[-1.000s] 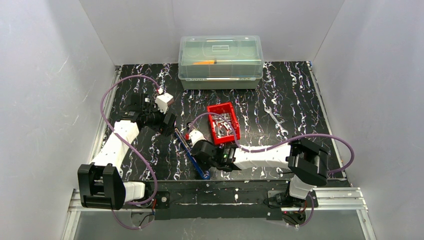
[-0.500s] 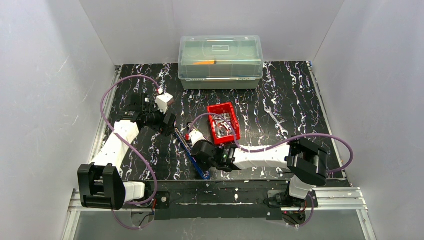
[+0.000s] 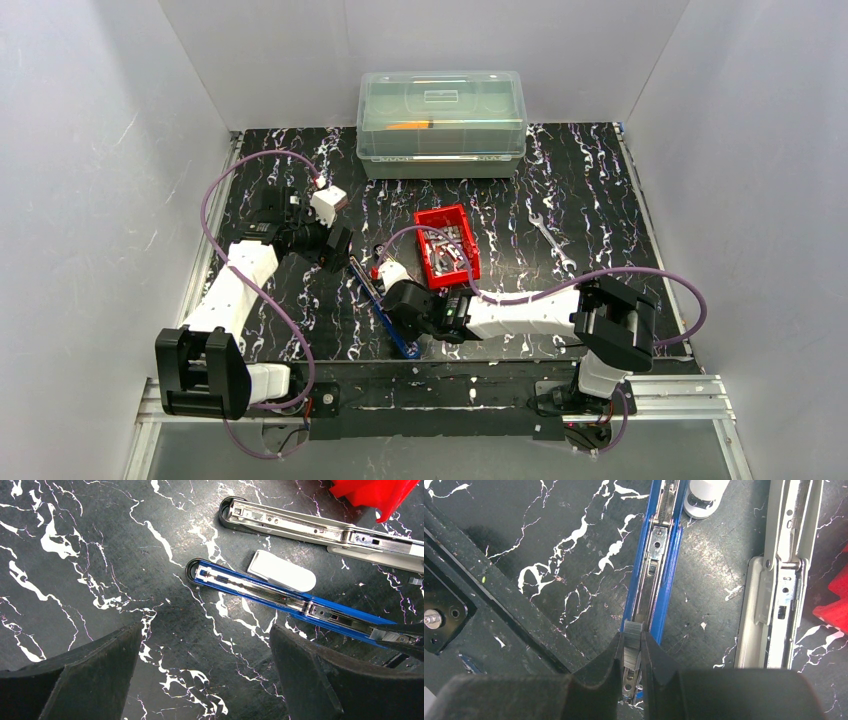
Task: Load the staples into the stapler
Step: Install the staple into the stapler.
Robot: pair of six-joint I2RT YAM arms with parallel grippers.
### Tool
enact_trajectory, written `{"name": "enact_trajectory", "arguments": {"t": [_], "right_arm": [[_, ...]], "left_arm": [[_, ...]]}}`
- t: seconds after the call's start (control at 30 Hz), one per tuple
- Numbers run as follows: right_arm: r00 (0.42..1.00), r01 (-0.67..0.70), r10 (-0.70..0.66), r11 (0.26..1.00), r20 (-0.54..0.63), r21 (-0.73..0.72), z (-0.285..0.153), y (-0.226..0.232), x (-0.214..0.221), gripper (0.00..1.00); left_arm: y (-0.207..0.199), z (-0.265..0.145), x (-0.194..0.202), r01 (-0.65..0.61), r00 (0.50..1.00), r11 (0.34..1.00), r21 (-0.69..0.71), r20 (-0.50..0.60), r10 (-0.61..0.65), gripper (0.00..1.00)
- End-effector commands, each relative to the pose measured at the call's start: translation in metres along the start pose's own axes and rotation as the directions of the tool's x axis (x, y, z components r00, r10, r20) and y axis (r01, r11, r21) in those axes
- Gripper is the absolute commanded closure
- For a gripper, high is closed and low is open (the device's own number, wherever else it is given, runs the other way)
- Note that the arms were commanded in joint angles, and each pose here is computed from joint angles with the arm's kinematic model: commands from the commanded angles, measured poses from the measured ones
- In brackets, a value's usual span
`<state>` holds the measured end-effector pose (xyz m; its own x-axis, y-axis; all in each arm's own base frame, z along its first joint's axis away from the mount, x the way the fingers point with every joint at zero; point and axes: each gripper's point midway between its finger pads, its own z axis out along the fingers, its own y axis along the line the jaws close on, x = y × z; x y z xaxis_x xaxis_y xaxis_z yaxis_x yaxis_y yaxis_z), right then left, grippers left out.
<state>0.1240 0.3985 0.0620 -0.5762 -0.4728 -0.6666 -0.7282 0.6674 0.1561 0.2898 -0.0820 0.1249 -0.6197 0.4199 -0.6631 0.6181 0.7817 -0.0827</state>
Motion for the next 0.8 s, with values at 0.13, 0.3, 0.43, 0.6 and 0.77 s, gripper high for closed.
{"name": "enact_trajectory", "arguments": {"t": [0.13,0.3,0.43,0.6,0.77], "right_arm": [[1.0,-0.015,0.016,1.0,0.021,-0.02,0.0026,0.0042,-0.0047,0.85],[1.0,-0.016,0.016,1.0,0.023,-0.013,0.0019,0.0028,-0.0052,0.77],[1.0,-0.018,0.018,1.0,0.025,-0.011,0.0012,0.0026,-0.006,0.7],[0.999,-0.016,0.016,1.0,0.03,-0.009,0.0001,0.0022,-0.0071,0.67],[0.999,-0.014,0.014,1.0,0.032,-0.007,-0.0009,0.0015,-0.0077,0.66]], "left_arm": [[-0.0024,-0.0076,-0.0102,-0.005,1.0,1.0,0.01,0.029,0.005,0.01],[-0.0026,-0.0076,-0.0099,-0.003,1.0,1.0,0.011,0.027,0.003,0.01],[-0.0019,-0.0079,-0.0119,-0.004,1.0,1.0,0.01,0.03,0.004,0.0],[-0.0021,-0.0079,-0.0121,-0.001,1.0,1.0,0.013,0.028,0.001,0.01],[-0.0029,-0.008,-0.0111,0.001,1.0,1.0,0.015,0.025,-0.001,0.01]]}}
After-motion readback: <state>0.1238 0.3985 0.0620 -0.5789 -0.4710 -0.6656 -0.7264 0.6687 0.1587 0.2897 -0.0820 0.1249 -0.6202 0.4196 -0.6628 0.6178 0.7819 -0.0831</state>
